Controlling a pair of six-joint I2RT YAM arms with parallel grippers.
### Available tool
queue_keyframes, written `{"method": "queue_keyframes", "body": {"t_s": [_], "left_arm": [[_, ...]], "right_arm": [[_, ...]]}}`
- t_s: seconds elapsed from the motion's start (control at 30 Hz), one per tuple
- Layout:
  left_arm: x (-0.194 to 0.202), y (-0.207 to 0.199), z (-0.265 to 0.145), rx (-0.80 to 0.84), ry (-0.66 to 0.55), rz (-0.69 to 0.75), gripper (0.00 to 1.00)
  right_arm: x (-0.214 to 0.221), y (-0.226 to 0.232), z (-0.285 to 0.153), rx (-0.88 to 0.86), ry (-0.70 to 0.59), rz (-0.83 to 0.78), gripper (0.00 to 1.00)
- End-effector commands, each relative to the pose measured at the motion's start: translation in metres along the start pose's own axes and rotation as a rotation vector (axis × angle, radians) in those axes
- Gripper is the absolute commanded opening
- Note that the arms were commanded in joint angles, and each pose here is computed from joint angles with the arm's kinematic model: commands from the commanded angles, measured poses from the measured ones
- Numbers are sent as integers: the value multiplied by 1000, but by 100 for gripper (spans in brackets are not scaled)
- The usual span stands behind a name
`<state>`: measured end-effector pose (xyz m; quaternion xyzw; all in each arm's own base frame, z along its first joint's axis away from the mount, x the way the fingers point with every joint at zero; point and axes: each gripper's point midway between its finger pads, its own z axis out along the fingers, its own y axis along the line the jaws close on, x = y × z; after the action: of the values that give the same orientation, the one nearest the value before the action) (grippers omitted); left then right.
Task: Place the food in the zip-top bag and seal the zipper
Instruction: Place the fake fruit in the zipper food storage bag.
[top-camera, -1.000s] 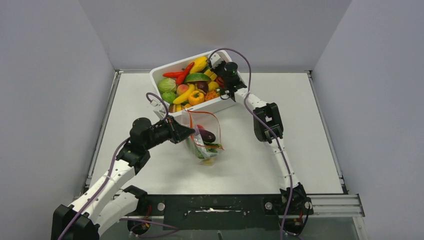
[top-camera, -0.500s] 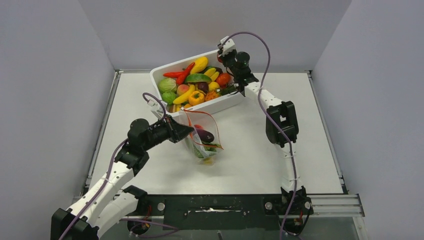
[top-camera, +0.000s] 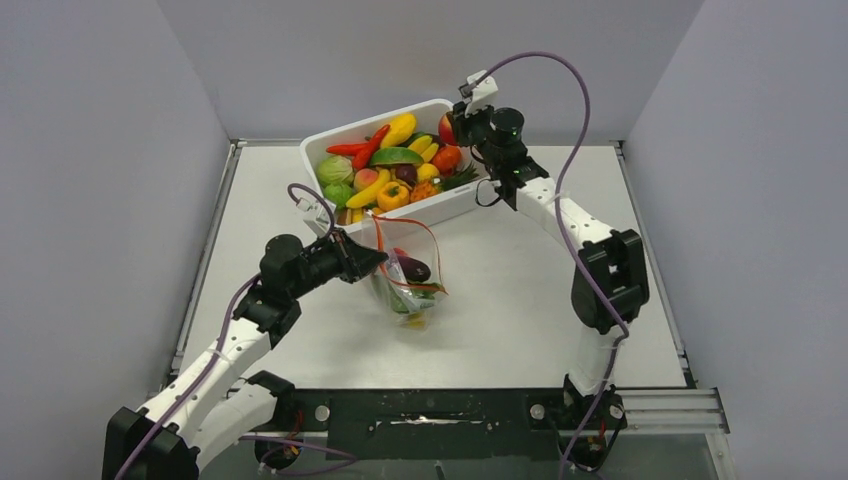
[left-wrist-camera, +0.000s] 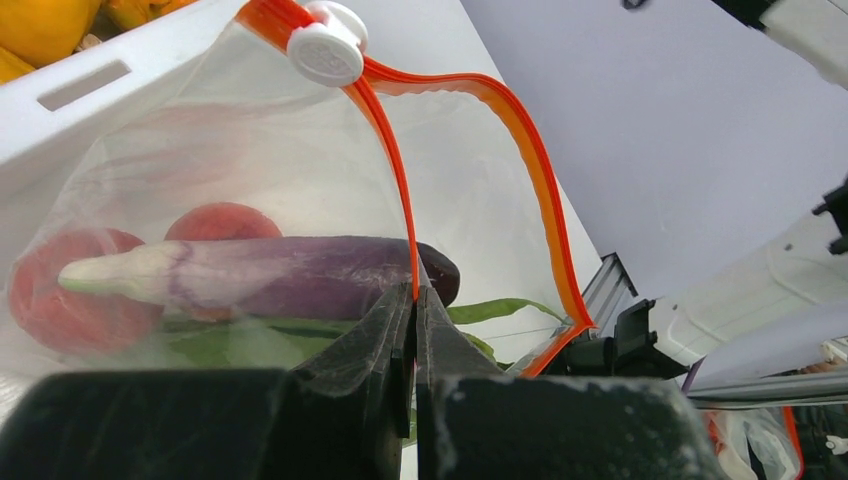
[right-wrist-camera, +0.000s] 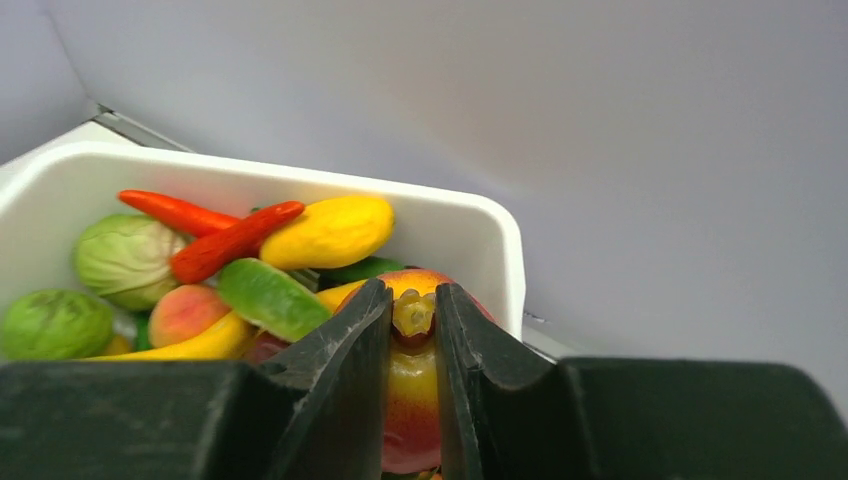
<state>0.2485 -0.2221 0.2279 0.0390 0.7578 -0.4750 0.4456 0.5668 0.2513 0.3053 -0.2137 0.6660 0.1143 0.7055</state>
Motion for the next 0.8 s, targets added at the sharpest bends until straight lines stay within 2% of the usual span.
{"method": "queue_keyframes", "body": {"t_s": [0.0,0.27,0.47,0.77], "left_arm": [[-37,-25,2,47,-97,56,0],[-55,-30,1,18,-127,70,0],[-58,-33,0,16,-139,49,0],[-57,-32,1,11,-137,14,0]], "right_arm": [[-66,18,-57,-16,-78,92,0],[-118,96,-166,-170,-108,133,0],[-139,119,-228,-283,-154,258,0],[-120,160,-255,-472,-103,362,1]]}}
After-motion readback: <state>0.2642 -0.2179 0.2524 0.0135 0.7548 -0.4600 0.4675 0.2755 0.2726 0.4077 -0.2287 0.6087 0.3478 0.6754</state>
